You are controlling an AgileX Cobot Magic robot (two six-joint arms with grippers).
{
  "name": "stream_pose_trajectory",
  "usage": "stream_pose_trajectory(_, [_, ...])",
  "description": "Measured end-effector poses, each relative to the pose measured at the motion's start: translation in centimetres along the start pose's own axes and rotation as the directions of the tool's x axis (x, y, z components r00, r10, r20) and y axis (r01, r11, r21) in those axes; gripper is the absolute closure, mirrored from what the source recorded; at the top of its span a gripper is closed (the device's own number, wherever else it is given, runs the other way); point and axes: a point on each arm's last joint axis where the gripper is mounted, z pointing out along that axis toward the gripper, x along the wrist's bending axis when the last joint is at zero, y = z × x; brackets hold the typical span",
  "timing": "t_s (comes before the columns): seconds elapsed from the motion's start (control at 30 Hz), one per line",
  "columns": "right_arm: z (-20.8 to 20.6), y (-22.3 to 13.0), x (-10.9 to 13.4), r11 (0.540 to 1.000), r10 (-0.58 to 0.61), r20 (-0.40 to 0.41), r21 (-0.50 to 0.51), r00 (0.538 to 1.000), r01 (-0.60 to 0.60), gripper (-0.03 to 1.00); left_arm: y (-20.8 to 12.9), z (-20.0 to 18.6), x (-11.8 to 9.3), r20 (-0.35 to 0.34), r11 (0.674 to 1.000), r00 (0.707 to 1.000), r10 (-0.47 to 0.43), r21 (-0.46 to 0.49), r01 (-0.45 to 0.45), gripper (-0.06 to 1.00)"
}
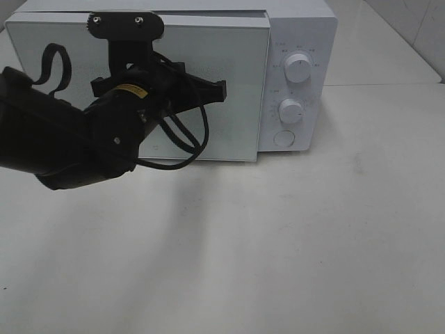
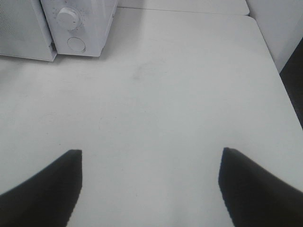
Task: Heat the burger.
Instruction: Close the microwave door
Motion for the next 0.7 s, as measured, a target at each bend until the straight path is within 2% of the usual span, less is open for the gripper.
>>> stream_pose_trajectory(0.43, [0.0, 0.0, 0.0, 1.000, 0.000, 0.000, 0.000, 1.000, 0.000, 0.20, -0.8, 1.7, -1.6, 0.016, 0.998, 1.000, 0.027, 0.055, -0.027, 0.94])
stream_pose_trajectory(0.57, [0.0, 0.0, 0.0, 1.000, 0.000, 0.000, 0.000, 1.000, 0.000, 0.20, -0.6, 2.4, -1.7, 0.010, 0.998, 1.000, 0.018, 0.055, -0.018, 0.94])
stream_pose_trajectory(0.7, [0.0, 0.0, 0.0, 1.000, 0.000, 0.000, 0.000, 1.000, 0.000, 0.20, -0.3, 3.4, -1.5, 0.023, 0.996, 1.000, 0.001, 0.093, -0.003, 0.94])
